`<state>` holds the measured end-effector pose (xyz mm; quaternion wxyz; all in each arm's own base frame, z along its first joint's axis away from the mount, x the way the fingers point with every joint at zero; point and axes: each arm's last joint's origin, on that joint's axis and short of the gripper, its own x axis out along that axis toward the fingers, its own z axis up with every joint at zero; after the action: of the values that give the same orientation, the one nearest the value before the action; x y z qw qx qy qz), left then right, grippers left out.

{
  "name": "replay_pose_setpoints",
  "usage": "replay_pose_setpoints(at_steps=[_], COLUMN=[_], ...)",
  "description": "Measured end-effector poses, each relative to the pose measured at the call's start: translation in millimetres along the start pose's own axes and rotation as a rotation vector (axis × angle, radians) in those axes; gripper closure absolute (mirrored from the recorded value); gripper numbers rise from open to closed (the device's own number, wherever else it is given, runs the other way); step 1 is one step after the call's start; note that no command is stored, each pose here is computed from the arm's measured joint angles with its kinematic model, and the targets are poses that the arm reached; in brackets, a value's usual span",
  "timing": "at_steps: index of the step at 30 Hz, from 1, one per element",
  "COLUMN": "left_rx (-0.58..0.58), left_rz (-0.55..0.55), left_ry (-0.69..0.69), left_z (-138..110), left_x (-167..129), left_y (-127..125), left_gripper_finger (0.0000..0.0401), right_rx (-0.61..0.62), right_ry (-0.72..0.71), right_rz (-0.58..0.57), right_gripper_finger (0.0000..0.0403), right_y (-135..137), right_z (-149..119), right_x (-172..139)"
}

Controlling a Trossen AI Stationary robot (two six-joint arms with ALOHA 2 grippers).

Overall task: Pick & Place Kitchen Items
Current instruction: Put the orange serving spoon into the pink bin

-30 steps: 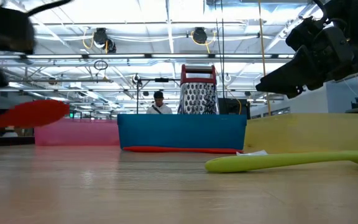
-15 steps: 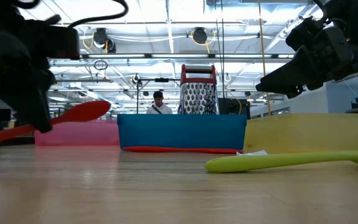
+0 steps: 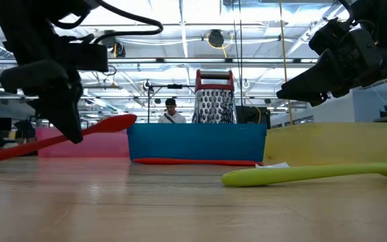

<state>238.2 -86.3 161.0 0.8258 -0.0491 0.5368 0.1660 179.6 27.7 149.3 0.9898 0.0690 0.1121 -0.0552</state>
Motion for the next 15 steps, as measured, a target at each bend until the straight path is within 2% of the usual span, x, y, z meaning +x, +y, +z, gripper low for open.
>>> replay_pose_setpoints(at_steps=[7, 15], left_rx=[0.025, 0.007], left_rz=[0.021, 0.114], left_ry=[-0.064, -0.242], left_z=[7.8, 12.9], left_x=[-8.2, -44.9], left_y=[9.3, 31.0], left_gripper_finger=[0.0364, 0.0365], right_rx=[0.0, 0.003], right_ry=[-0.001, -0.013], right_rz=[0.0, 0.0], right_gripper_finger=[0.0243, 0.0243], right_y=[0.0, 0.2], right_z=[0.1, 1.2], right_x=[0.0, 0.0])
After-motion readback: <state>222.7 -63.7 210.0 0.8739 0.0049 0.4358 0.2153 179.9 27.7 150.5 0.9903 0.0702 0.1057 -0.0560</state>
